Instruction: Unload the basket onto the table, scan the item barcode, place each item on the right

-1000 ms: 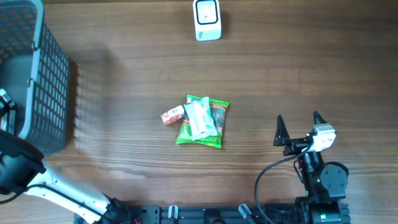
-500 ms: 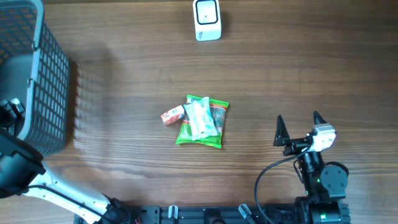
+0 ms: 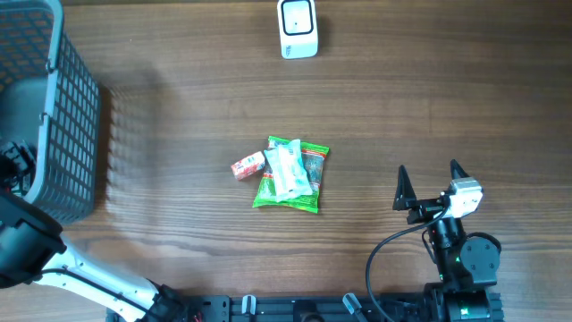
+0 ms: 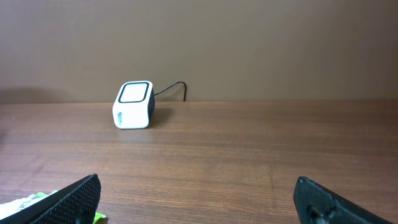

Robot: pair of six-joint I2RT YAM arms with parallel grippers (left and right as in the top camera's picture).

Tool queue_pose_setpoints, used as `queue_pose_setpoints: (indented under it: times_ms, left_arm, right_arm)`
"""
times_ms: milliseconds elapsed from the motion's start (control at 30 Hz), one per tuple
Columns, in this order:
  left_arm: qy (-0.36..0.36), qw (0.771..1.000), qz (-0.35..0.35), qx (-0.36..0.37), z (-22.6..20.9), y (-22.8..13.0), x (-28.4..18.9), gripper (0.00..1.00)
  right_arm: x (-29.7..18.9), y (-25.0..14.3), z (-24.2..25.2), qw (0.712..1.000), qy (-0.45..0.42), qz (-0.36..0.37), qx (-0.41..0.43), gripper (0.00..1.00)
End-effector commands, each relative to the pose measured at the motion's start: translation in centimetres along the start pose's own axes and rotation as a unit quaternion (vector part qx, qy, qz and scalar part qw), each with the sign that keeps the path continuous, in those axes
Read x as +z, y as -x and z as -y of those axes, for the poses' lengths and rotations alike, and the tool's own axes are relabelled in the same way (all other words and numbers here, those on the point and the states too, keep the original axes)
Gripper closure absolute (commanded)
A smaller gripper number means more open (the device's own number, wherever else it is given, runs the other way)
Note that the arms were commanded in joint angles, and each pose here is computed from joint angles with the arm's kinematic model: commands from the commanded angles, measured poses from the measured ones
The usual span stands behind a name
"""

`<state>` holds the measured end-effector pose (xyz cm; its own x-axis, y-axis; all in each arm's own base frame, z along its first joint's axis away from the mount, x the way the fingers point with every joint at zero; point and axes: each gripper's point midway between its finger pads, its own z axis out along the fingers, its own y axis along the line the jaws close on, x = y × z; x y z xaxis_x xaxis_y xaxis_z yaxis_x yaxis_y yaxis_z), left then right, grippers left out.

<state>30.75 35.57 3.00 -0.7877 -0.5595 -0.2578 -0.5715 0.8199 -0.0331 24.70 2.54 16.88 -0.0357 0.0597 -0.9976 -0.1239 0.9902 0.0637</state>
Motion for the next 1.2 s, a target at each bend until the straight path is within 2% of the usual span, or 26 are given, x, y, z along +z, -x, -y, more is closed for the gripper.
queue_pose_setpoints:
  times_ms: [0,67,167,200,233,267,367,433,600,733,800,1000,1167]
  left_arm:
    - [-0.058,0.994,-0.049,-0.081,2.3,-2.8,2.8,0.25]
    - [-0.073,0.992,-0.042,-0.098,2.8,-2.5,2.7,0.36]
    - [-0.104,0.989,-0.029,-0.104,3.8,-1.8,2.6,0.37]
    - [-0.101,0.989,-0.028,-0.102,3.7,-1.7,2.6,0.36]
    - [-0.087,0.991,-0.025,-0.1,3.2,-1.6,2.7,0.23]
    - [-0.075,0.992,-0.023,-0.099,2.8,-1.5,2.8,0.22]
    - [-0.055,0.994,-0.014,-0.089,2.0,-1.1,2.9,0.25]
    - [-0.055,0.997,-0.009,-0.051,2.0,-1.0,2.9,0.28]
    - [-0.047,0.998,-0.008,-0.039,1.7,-0.9,3.0,0.27]
    - [-0.068,0.997,-0.012,-0.033,3.2,-0.9,2.7,0.26]
    - [-0.047,0.999,-0.017,-0.021,3.5,-0.7,2.0,0.26]
    - [0.036,0.999,0.028,0.019,3.8,2.7,-3.2,0.17]
    - [0.043,0.998,0.032,0.034,3.9,2.7,-4.2,0.11]
  right_arm:
    - [0.0,0.1,0.2,1.0,-0.006,0.002,-0.004,0.0]
    - [0.0,0.1,0.2,1.0,-0.006,0.002,-0.005,0.0]
    - [0.0,0.1,0.2,1.0,-0.006,0.002,-0.005,0.0]
    - [0.0,0.1,0.2,1.0,-0.006,0.002,-0.005,0.0]
    - [0.0,0.1,0.2,1.0,-0.006,0.002,-0.004,0.0]
    - [0.0,0.1,0.2,1.0,-0.006,0.002,-0.004,0.0]
    - [0.0,0.1,0.2,1.0,-0.006,0.002,-0.005,0.0]
    - [0.0,0.1,0.2,1.0,-0.006,0.002,-0.005,0.0]
    - [0.0,0.1,0.2,1.0,-0.006,0.002,-0.005,0.0]
    - [0.0,0.1,0.2,1.0,-0.006,0.002,-0.005,0.0]
    - [0.0,0.1,0.2,1.0,-0.006,0.002,-0.005,0.0]
    - [0.0,0.1,0.2,1.0,-0.006,0.002,-0.005,0.0]
    - [0.0,0.1,0.2,1.0,-0.006,0.002,-0.004,0.0]
